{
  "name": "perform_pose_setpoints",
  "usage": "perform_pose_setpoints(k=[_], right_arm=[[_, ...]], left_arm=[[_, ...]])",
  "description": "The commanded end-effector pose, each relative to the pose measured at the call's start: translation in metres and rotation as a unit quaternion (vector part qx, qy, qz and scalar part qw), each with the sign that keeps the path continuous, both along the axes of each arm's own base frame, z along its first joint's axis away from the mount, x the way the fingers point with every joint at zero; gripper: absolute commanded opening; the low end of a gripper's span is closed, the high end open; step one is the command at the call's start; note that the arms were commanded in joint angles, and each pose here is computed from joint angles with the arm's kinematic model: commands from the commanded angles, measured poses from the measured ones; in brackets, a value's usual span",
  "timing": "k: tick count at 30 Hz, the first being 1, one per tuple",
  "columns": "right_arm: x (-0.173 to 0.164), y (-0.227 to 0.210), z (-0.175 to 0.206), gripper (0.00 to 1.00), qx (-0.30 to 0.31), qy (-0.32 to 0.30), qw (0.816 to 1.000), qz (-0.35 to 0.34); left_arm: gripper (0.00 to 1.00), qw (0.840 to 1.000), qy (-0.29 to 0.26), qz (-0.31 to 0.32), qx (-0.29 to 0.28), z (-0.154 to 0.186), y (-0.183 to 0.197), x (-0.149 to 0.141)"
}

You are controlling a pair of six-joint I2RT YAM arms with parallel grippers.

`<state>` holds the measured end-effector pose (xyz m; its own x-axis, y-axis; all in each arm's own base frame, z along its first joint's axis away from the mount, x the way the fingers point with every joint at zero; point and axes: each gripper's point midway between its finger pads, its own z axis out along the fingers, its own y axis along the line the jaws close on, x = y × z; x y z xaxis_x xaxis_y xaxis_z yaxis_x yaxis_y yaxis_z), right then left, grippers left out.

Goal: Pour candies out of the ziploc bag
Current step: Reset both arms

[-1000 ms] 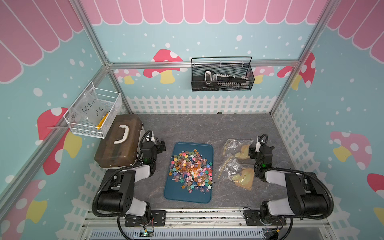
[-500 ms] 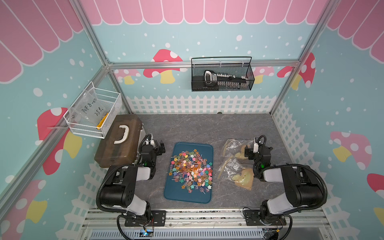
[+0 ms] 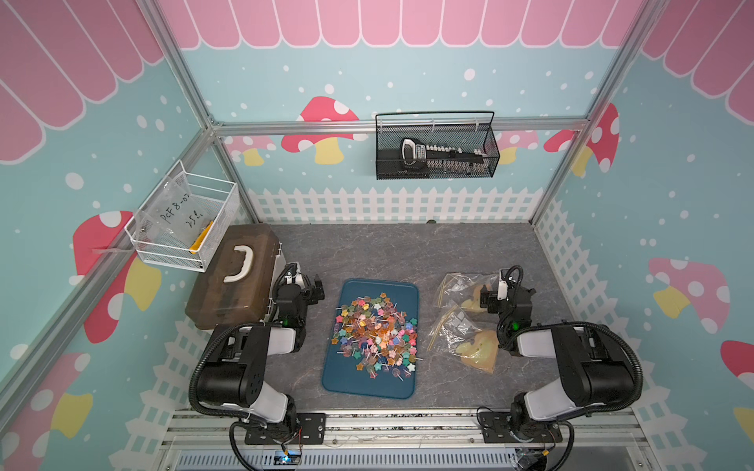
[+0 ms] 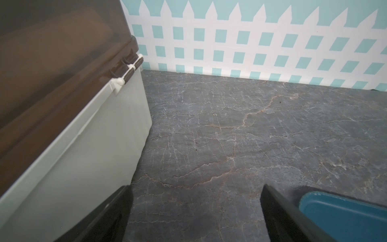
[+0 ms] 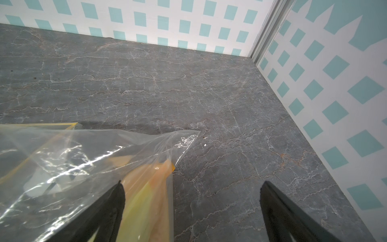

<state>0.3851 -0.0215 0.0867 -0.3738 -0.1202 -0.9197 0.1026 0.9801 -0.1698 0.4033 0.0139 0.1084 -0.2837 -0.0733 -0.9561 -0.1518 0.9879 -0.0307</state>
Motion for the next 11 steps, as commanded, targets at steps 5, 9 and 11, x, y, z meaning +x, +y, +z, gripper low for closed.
perform_pose_setpoints(k=[5, 9, 11], right_arm=[[0.0064, -0.0009, 0.0119, 0.99, -0.005, -0.020, 1.000, 0.003], [0.0064, -0.0010, 0.0119, 0.99, -0.005, -0.020, 1.000, 0.003], [0.0061, -0.0010, 0.0116, 0.99, -0.004, -0.020, 1.000, 0.003]], left_arm=[[0.99, 1.000, -0.005, -0.005, 0.001, 0.0042, 0.0008, 0.0046], [1.00, 1.000, -0.007, -0.007, -0.001, 0.0047, 0.0004, 0.0038], [0.99, 1.000, -0.009, -0.008, -0.001, 0.0053, 0.0003, 0.0032]])
